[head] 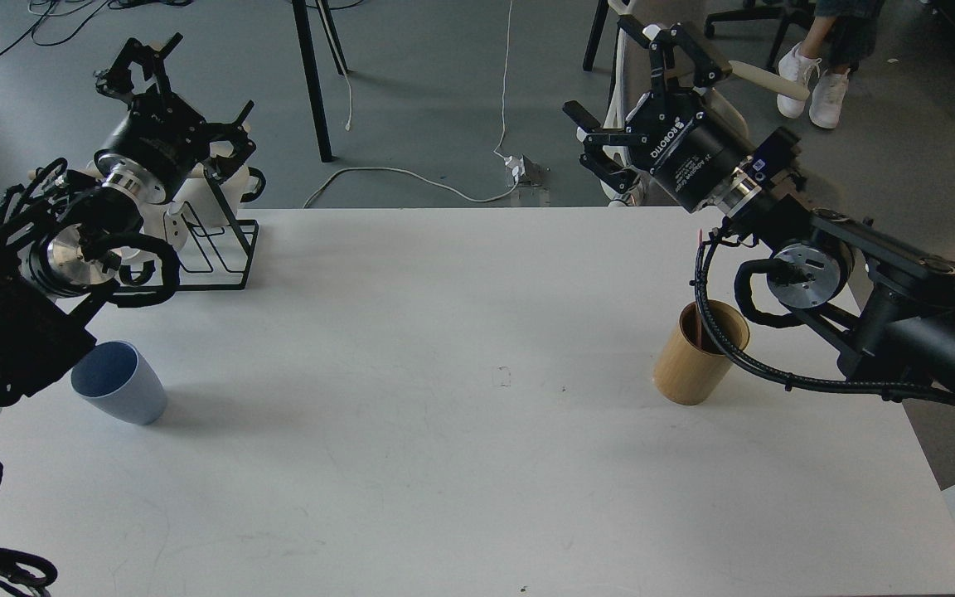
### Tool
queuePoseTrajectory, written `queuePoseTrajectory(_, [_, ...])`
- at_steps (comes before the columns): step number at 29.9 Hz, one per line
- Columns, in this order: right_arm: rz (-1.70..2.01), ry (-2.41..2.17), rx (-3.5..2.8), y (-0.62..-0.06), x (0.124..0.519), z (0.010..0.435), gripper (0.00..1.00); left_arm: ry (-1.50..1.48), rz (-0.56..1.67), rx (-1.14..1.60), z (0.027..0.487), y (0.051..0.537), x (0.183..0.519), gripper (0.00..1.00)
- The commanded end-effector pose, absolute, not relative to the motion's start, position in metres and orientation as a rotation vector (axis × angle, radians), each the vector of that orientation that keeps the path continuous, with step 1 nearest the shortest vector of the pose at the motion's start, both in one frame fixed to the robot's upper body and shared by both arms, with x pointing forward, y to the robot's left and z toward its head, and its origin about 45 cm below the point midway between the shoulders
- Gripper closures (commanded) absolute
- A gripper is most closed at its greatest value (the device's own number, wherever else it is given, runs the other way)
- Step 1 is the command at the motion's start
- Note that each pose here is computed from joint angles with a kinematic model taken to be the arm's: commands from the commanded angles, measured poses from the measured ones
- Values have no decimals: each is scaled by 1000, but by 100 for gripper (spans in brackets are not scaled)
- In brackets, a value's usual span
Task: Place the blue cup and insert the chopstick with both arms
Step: 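Swing the left arm outward and lower the left gripper toward the blue cup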
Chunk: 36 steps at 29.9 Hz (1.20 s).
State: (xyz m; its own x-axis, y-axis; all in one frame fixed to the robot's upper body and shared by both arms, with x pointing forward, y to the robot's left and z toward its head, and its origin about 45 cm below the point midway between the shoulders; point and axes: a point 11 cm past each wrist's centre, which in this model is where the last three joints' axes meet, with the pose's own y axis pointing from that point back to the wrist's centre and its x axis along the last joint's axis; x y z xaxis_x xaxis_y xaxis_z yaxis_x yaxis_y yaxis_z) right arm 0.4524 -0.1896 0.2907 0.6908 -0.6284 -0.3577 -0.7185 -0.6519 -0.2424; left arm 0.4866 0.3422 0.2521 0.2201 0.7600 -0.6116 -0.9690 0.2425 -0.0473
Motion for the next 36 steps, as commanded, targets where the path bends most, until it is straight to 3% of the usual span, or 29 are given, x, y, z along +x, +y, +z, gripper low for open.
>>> queuePoseTrajectory(1, [349,1063,-2533,-192,452,288,1,521,1266,-515,257,345,488,0])
queuePoseTrajectory(12, [361,1083,-2526,-198,450,283,1,504,1268,-642,288,348,501,0])
queuePoseTrajectory(24, [350,1073,-2514,-196,453,289,1,498,1179,-695,318,312,516,0])
queuePoseTrajectory(30, [341,1085,-2500,-201,454,292,1,357,1019,-521,369,285,508,0])
queuePoseTrajectory(36, [318,1109,-2485,-213,457,298,1,60,829,-229,441,264,472,0])
